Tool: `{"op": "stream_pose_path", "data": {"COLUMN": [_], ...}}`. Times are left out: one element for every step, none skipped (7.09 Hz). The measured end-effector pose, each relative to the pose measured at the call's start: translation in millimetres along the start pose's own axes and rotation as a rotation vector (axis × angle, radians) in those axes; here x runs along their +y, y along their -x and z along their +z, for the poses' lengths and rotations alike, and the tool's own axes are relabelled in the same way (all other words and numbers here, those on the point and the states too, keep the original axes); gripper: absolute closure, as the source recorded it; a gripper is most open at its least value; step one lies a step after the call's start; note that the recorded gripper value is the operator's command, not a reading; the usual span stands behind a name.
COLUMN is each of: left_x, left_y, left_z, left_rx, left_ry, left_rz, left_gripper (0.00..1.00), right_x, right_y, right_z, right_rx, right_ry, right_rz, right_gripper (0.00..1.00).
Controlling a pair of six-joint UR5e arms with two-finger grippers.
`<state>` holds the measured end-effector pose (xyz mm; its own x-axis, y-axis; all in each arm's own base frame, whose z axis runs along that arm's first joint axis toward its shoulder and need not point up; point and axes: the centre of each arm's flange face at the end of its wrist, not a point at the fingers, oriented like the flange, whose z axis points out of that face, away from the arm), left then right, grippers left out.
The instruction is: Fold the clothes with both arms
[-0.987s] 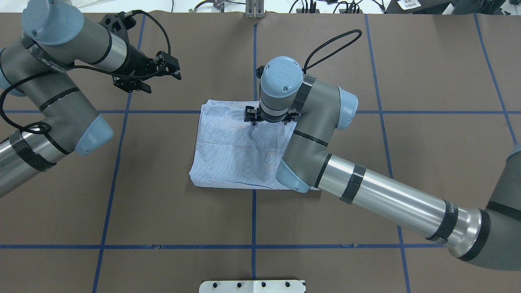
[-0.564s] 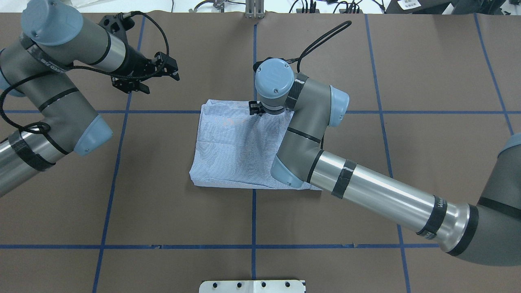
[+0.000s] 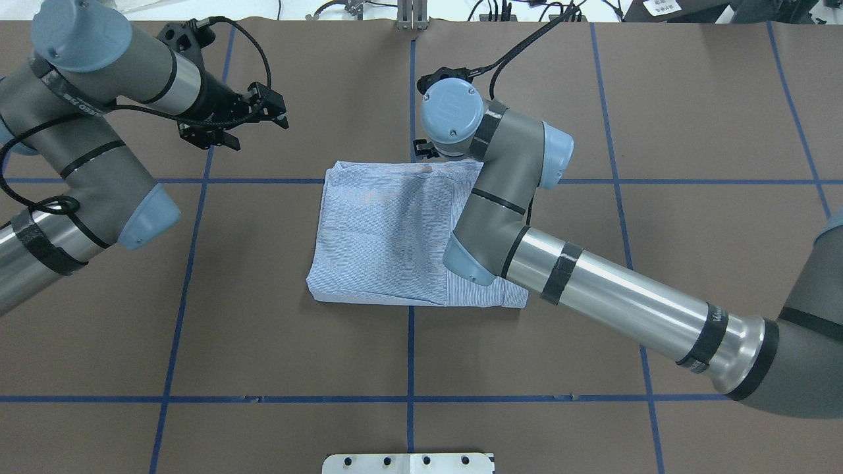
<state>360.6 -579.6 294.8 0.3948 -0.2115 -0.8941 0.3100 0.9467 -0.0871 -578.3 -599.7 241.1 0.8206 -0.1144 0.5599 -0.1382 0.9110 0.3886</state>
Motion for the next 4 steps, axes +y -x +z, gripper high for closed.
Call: {"op": "stream_pose_path", "data": {"left_x": [-9.4, -26.1, -47.8, -69.8], "left_y": [4.5, 19.0, 45.8, 83.2], "left_z": [-8.1, -21.8, -41.4, -66.0], "left_rx": [0.0, -0.008, -0.028, -0.057], "left_ry": [-0.015, -0.043, -0.077, -0.102], "left_rz": [0.036, 0.101, 0.183, 0.28], "left_gripper": [0.0, 0.0, 0.0, 0.0], "right_x": [-23.0, -49.6, -74.9, -92.4], "right_y": [-22.3, -58.7, -116.0, -196.1], "right_z": [-7.5, -17.0, -28.4, -42.7], "right_rx": [-0.002, -0.023, -0.059, -0.091], "right_ry": [-0.007, 0.013, 0.053, 0.1], "right_rz": [-0.004, 0.001, 0.016, 0.026], "right_gripper": [0.0, 0.0, 0.0, 0.0]}}
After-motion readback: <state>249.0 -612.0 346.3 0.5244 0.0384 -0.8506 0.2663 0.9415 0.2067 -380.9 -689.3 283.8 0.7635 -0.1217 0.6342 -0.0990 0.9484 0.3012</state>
